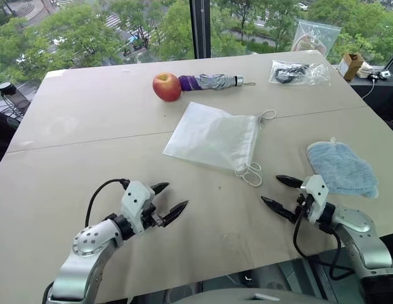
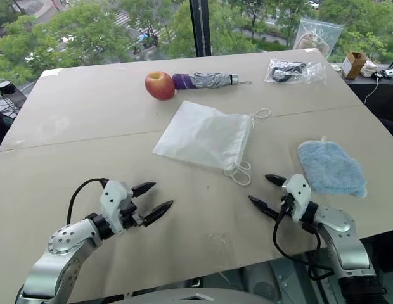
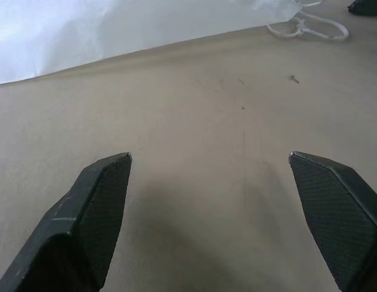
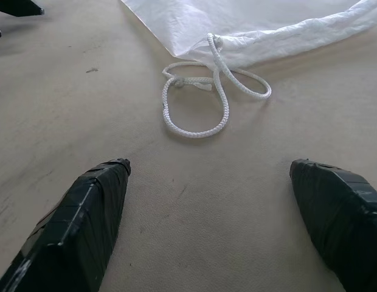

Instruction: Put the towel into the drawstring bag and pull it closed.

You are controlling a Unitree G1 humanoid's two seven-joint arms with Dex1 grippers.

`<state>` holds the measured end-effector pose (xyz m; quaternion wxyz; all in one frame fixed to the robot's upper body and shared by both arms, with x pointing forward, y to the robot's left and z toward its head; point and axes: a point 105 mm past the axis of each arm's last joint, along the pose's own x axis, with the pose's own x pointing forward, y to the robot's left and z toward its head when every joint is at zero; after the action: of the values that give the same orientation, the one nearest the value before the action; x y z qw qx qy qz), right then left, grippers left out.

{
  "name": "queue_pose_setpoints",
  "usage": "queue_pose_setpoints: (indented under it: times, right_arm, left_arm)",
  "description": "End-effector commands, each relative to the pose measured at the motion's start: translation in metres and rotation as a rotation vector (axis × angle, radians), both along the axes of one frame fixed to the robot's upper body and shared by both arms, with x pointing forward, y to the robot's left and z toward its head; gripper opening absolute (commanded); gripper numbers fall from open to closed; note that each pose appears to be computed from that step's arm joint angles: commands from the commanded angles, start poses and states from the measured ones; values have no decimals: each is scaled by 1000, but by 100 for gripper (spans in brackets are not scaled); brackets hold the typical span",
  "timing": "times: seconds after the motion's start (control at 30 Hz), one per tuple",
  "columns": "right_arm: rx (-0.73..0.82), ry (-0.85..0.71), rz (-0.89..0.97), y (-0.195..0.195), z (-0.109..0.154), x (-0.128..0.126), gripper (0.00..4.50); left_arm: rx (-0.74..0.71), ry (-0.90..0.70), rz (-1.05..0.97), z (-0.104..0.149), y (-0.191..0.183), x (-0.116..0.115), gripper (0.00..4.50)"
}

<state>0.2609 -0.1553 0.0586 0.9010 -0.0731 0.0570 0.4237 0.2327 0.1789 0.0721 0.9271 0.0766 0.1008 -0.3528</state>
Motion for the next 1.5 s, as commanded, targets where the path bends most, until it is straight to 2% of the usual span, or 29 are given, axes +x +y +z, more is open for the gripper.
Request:
queue_pose_setpoints:
  times: [0.03, 0.43, 0.6, 0.73, 0.83, 1.0, 1.17, 1.27, 1.5]
  right_arm:
    - [1, -40, -21, 1, 6, 6, 450]
    - [16, -70, -29, 2, 13, 19, 450]
    - [53, -83, -30, 3, 19, 19, 450]
    - [96, -106, -35, 6, 28, 22, 450]
    - [123, -118, -52, 6, 34, 24, 450]
    - [128, -144, -79, 3, 41, 30, 450]
    - [124, -167, -104, -1, 46, 33, 450]
    - [121, -176, -124, -4, 48, 33, 450]
    - [113, -186, -161, -10, 49, 29, 450]
  left_arm:
    - [3, -51, -29, 12, -4, 2, 427]
    - [-16, -81, -39, 19, -8, 11, 427]
    - [-77, -91, -81, 27, -26, 21, 427]
    - [-194, -49, -77, 33, -53, 41, 427]
    - [-203, -54, -34, 36, -75, 62, 427]
    - [-278, -61, -73, 54, -126, 90, 427]
    - [-210, -139, -57, 67, -167, 121, 427]
    - [-104, -160, 20, 60, -174, 140, 427]
    - [39, -149, 50, 32, -190, 143, 427]
